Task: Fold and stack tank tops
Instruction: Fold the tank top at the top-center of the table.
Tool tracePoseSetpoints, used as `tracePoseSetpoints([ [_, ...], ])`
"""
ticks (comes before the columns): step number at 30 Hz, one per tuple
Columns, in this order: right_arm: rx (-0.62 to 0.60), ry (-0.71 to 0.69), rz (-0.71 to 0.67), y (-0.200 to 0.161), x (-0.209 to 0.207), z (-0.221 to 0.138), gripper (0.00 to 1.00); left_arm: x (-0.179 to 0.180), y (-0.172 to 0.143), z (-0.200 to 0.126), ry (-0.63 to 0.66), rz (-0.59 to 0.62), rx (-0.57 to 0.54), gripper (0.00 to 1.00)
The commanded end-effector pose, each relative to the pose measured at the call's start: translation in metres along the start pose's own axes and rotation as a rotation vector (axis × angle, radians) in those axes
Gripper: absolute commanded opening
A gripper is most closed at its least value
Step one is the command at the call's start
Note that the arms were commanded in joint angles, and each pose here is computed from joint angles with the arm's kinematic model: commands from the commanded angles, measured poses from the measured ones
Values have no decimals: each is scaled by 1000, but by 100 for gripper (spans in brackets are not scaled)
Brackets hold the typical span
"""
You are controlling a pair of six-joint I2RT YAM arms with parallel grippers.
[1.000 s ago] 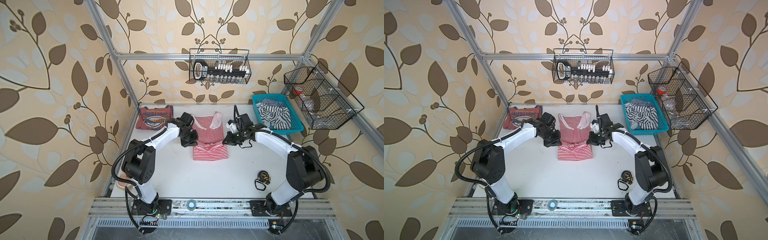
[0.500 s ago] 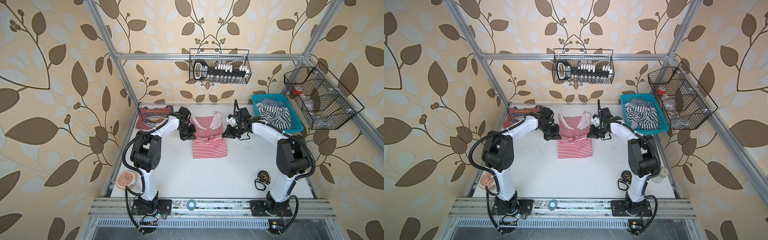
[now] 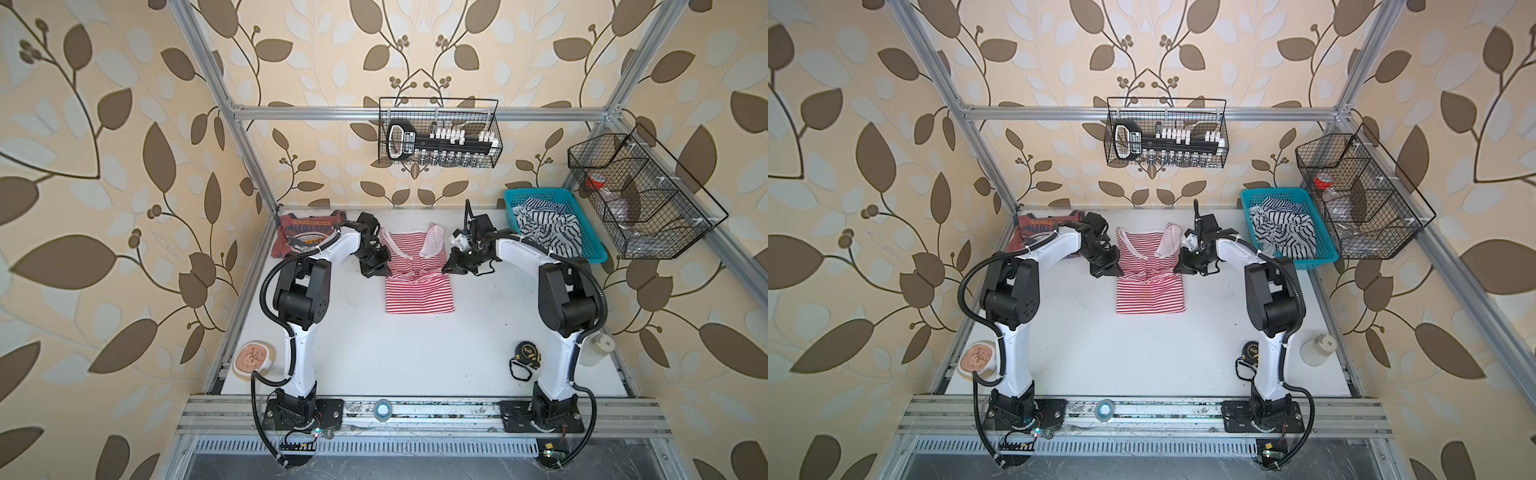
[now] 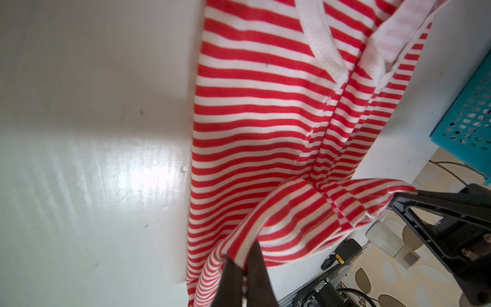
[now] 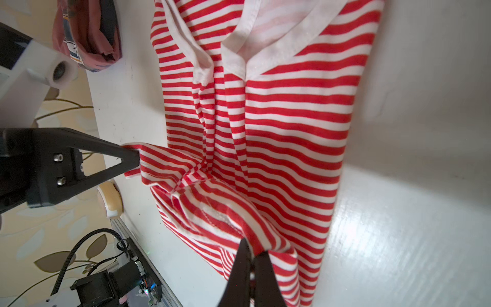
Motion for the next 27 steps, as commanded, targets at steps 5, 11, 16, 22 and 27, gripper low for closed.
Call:
tracePoseSetpoints([
  [5, 22, 33, 19, 18, -6, 15, 2, 2, 14, 0, -39, 2, -6, 0],
  [11, 21, 62, 31, 30, -7, 22, 25, 9, 22, 2, -52, -28, -27, 37],
  [16, -48, 122, 51, 41, -4, 6, 35, 11, 33, -10, -64, -49, -79, 53],
  [22, -143, 131, 38, 40, 2, -30, 39, 3, 51, -51, -61, -36, -200, 58],
  [27, -150, 116, 17, 21, 1, -45, 38, -3, 48, -80, 13, -2, -233, 60],
])
Point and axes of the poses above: each gripper's point midway between its finger pads, its own z axis out along the fingers, its own x axis along the line the jaws close on, y = z × x, the point moved 8 cm from there along -z, back along the fingers, and after that the axes turned 13 degrees about z, right-handed, at the moved point
